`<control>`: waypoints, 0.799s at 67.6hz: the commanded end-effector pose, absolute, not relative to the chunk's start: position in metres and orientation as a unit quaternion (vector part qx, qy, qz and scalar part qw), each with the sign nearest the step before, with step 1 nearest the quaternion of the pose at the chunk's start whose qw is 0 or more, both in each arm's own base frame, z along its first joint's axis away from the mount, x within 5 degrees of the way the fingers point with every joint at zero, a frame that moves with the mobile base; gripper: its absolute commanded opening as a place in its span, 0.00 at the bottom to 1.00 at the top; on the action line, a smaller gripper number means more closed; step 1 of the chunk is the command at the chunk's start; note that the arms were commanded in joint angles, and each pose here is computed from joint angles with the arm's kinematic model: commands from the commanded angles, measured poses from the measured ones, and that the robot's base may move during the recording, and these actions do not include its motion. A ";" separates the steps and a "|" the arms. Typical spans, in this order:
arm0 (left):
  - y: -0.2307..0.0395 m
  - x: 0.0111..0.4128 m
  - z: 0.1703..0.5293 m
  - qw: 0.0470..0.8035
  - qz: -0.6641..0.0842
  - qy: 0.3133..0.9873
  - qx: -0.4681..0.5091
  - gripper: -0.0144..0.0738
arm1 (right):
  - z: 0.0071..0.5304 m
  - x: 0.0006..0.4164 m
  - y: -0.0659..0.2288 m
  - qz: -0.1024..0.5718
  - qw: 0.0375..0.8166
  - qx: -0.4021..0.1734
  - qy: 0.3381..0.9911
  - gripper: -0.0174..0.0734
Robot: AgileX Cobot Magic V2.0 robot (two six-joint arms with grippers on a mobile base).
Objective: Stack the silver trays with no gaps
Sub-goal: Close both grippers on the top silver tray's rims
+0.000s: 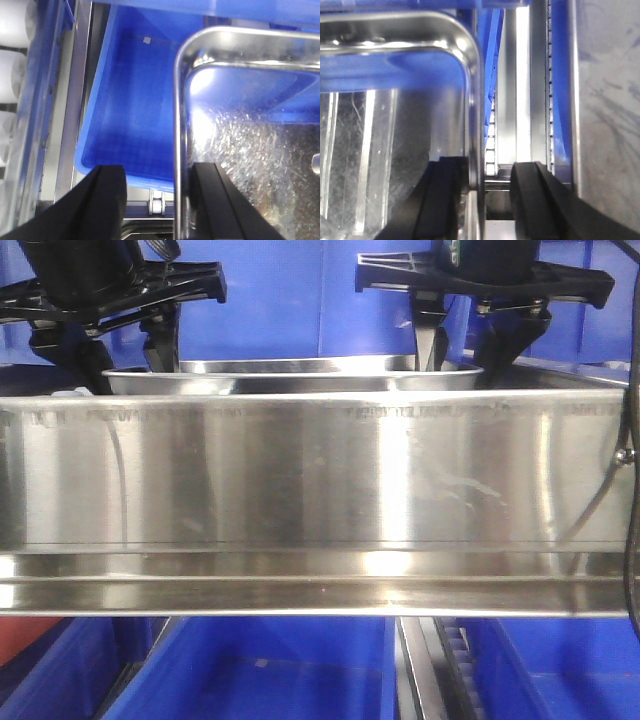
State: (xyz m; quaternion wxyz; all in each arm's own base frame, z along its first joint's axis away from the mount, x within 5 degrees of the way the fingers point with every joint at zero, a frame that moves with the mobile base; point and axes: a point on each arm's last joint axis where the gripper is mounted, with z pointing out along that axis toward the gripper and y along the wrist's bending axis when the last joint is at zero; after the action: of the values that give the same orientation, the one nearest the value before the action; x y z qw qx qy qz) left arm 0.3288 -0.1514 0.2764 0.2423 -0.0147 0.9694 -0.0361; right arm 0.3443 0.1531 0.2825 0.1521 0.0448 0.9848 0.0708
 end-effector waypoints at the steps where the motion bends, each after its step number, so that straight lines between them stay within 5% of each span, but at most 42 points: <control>1: -0.151 0.324 0.273 0.220 -0.026 0.975 -0.018 0.41 | 0.286 0.344 0.153 0.069 0.153 0.043 0.985 0.38; 32: -0.152 0.324 0.273 0.216 -0.033 0.976 -0.021 0.41 | 0.286 0.344 0.153 0.070 0.154 0.043 0.985 0.38; 40: -0.152 0.324 0.273 0.216 -0.033 0.976 -0.021 0.41 | 0.286 0.344 0.153 0.070 0.155 0.043 0.985 0.28; 46: -0.152 0.324 0.273 0.216 -0.033 0.976 -0.021 0.32 | 0.286 0.344 0.153 0.072 0.158 0.043 0.984 0.17; 54: -0.153 0.324 0.273 0.219 -0.034 0.975 -0.020 0.13 | 0.287 0.345 0.154 0.075 0.163 0.043 0.983 0.18</control>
State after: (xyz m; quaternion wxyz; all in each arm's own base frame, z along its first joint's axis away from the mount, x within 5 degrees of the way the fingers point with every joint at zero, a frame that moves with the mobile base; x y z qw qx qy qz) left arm 0.3280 -0.1537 0.2766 0.2385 -0.0195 0.9698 -0.0467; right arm 0.3451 0.1544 0.2839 0.1558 0.0467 0.9835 0.0788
